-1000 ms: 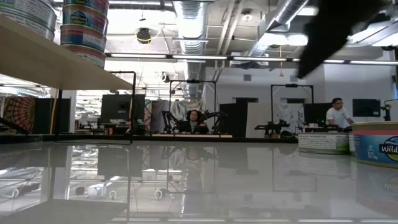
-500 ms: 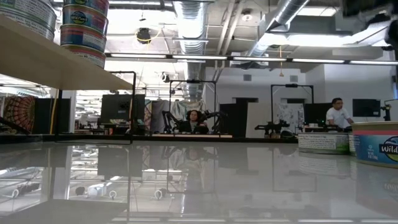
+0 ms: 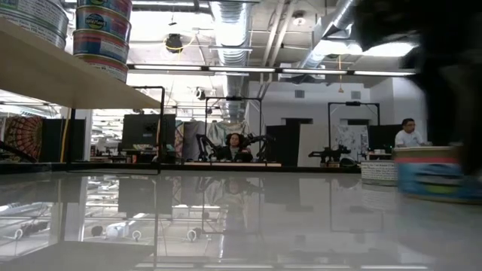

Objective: Stack canned seafood by type on shelf
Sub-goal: Stack the blue tuna can on top of the blue tuna can on the shelf

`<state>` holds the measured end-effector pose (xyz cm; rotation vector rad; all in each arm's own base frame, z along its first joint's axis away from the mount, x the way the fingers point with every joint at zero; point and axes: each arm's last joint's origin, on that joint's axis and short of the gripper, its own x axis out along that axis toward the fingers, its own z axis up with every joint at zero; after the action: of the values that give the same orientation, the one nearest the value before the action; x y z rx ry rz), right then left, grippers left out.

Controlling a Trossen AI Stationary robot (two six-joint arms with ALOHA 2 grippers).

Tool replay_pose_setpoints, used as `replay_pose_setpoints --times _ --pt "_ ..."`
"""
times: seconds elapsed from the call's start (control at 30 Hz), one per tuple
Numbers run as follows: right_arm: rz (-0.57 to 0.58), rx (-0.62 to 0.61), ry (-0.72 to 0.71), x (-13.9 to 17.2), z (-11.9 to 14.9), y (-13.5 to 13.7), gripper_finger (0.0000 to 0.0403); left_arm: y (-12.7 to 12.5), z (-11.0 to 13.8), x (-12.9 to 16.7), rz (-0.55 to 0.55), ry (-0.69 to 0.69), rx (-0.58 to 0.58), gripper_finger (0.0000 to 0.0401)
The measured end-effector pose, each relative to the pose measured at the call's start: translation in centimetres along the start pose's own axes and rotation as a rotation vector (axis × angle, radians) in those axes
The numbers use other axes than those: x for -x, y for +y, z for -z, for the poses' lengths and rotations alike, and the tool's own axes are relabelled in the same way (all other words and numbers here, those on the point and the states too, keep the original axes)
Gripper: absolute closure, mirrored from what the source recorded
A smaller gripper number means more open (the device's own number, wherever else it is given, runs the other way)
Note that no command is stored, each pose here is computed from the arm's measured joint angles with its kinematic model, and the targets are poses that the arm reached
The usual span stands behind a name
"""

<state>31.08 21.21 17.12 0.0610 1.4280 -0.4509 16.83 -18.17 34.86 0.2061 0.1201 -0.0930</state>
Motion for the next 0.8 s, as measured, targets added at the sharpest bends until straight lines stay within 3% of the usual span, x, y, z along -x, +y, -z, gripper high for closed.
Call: replay_pose_setpoints --times 0.4,0.5,0.63,0.8 --pt "0.125 0.077 -0.168 0.5 -6.7 -4.2 0.0122 0.0 0.3 0.1 -0.017 0.022 -0.019 0.0106" --pt "0.111 0.056 -0.186 1.5 -7.9 -4.8 0.0122 0.0 0.5 0.1 -0.032 0.039 -0.011 0.0106" --pt "0.030 0.151 -0.243 4.1 -7.0 -2.7 0.0122 -0.1 0.9 0.1 0.010 0.074 0.009 0.0106" --pt "-0.056 0.292 -0.321 5.2 -3.3 1.8 0.0122 -0.1 1.4 0.2 0.014 0.109 -0.003 0.0106"
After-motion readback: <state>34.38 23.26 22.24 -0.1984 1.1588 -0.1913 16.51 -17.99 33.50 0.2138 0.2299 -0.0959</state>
